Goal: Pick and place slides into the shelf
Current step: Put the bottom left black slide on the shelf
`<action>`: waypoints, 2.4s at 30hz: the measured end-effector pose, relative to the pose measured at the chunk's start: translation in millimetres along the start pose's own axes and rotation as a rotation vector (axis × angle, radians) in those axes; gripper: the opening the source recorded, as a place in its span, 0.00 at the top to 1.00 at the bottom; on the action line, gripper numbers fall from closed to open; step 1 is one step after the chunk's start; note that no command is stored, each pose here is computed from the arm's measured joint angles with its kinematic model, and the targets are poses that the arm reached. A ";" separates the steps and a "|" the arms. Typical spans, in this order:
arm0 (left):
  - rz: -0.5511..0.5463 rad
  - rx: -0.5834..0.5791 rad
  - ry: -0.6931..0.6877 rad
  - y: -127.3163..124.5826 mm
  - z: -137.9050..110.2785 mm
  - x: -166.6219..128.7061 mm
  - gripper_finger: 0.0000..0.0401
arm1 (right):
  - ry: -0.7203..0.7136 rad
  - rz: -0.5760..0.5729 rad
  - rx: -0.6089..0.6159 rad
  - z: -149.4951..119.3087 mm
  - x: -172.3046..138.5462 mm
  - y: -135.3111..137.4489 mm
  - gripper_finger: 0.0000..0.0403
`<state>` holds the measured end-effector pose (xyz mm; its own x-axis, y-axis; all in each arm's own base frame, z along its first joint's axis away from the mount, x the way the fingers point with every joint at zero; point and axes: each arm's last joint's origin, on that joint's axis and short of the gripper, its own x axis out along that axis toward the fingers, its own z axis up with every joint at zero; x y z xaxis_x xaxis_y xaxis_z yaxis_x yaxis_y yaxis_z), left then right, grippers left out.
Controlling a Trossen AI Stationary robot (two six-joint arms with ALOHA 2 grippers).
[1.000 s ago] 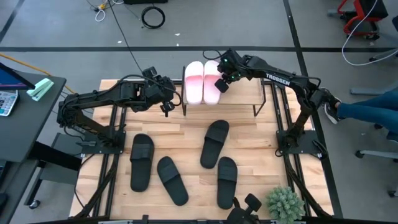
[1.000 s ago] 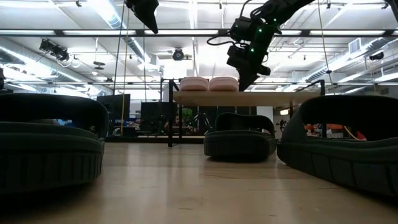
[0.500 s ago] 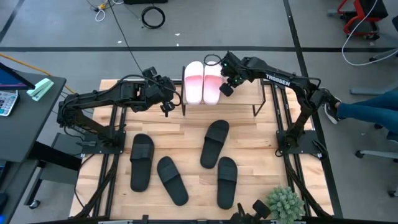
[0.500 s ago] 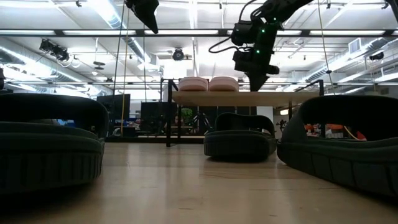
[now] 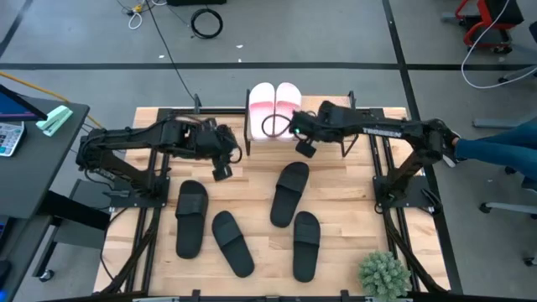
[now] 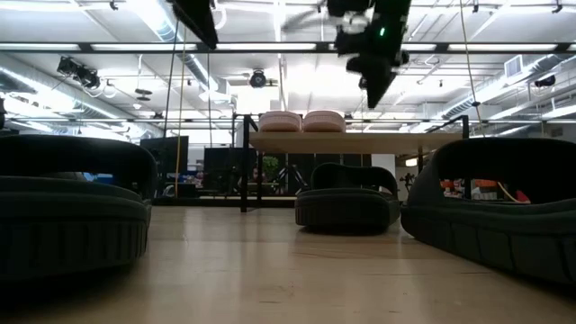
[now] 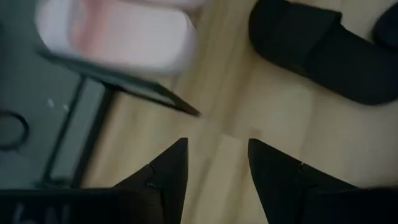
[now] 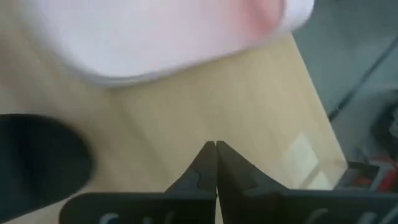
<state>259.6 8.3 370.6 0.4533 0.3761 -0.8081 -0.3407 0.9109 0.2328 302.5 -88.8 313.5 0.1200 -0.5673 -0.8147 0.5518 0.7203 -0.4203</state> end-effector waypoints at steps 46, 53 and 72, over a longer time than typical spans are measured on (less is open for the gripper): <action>-0.291 0.047 0.291 -254.6 -62.9 65.9 0.44 | -0.236 0.265 0.044 -50.4 -101.2 75.2 0.99; -0.206 -0.010 0.250 -251.1 -62.2 67.1 0.47 | -0.244 0.278 0.025 -54.0 -105.3 79.7 0.99; -0.070 -0.021 0.331 -260.1 -86.6 71.2 0.49 | -0.271 0.323 -0.048 -69.0 -120.7 95.1 0.99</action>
<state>309.2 -216.6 205.7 0.1857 0.2344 -0.9542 -0.3363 0.9276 0.1624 283.6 75.8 344.3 0.4970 -0.3889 -0.7757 0.4121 0.8925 -0.1834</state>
